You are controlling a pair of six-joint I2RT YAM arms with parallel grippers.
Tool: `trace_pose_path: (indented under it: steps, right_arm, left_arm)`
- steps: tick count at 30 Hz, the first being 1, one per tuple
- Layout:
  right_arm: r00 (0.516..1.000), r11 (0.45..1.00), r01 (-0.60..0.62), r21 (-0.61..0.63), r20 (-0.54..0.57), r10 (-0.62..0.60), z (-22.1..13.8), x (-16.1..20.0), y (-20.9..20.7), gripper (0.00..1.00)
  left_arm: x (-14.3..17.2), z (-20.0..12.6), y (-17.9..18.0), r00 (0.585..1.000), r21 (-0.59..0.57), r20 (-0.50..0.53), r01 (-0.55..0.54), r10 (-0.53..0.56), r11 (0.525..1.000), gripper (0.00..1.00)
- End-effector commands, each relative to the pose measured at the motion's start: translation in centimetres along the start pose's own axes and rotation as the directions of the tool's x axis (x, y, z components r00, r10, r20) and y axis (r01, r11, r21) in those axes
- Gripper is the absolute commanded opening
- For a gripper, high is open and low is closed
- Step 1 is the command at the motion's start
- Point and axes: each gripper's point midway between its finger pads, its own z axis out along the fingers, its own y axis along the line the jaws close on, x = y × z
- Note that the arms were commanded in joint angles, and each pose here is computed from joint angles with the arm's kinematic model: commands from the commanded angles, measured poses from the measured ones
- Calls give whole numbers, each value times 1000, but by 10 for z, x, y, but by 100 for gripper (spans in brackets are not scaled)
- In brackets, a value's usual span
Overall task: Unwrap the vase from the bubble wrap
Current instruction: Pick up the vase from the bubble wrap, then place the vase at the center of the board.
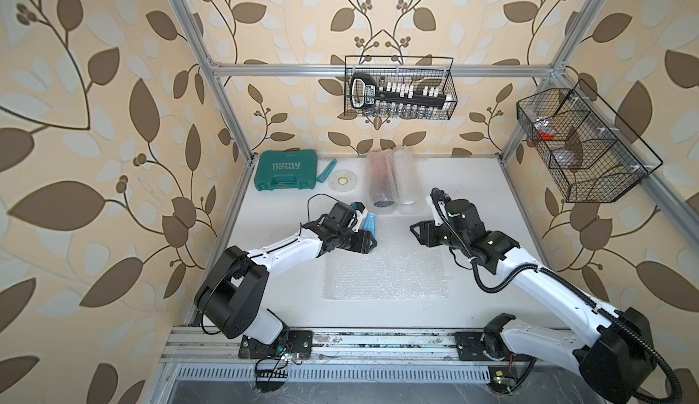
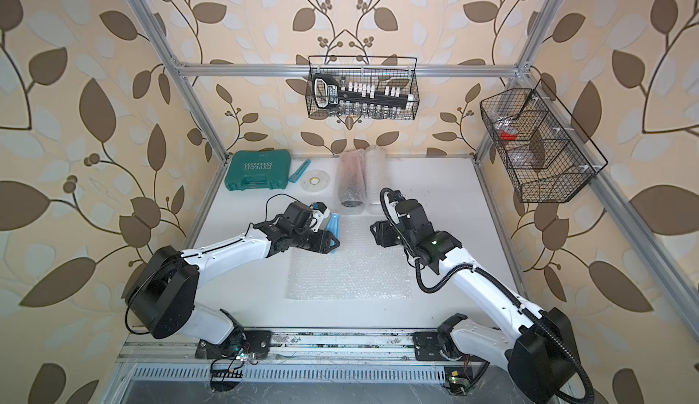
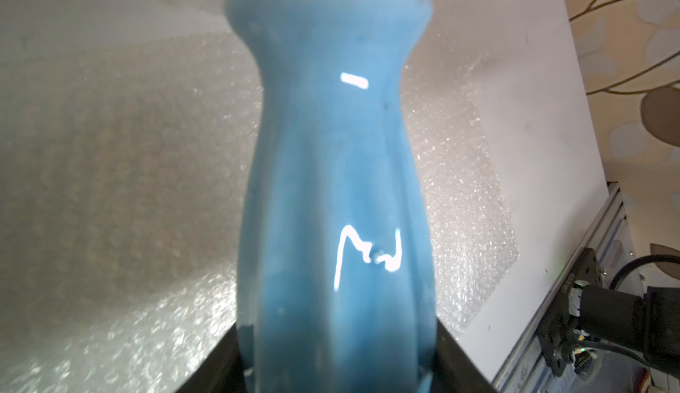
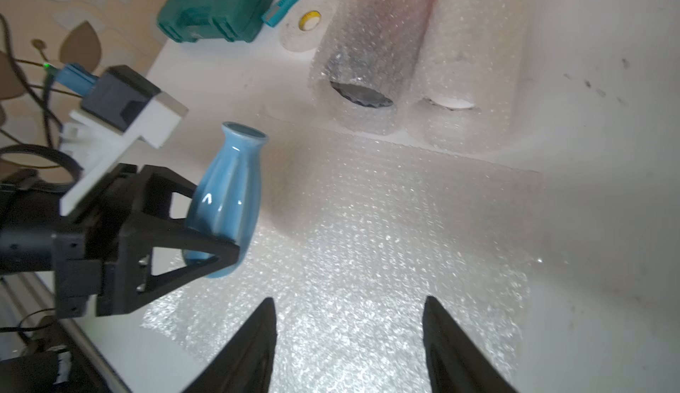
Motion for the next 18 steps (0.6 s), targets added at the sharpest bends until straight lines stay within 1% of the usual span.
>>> trace_pose_path:
  steps: [1, 7, 11, 15, 18]
  right_arm:
    - [1000, 983, -15, -183, 6, 16, -4, -4, 29, 62]
    - [1000, 940, -8, -340, 20, 16, -10, -13, 57, 63]
    - [999, 912, -6, -409, 26, 19, -13, -20, 71, 64]
    - [999, 901, -9, -433, 39, 29, -14, -27, 77, 68]
    - [999, 898, -12, -439, 42, 34, -13, -31, 79, 68]
  left_arm:
    - [-31, -24, -45, 972, 138, 165, -192, 168, 972, 53]
    - [-34, -37, -71, 930, 196, 251, -321, 269, 927, 54]
    - [-30, -41, -85, 907, 217, 272, -383, 321, 898, 54]
    - [-26, -43, -95, 894, 235, 280, -418, 351, 878, 54]
    - [-25, -44, -100, 887, 244, 285, -434, 364, 867, 54]
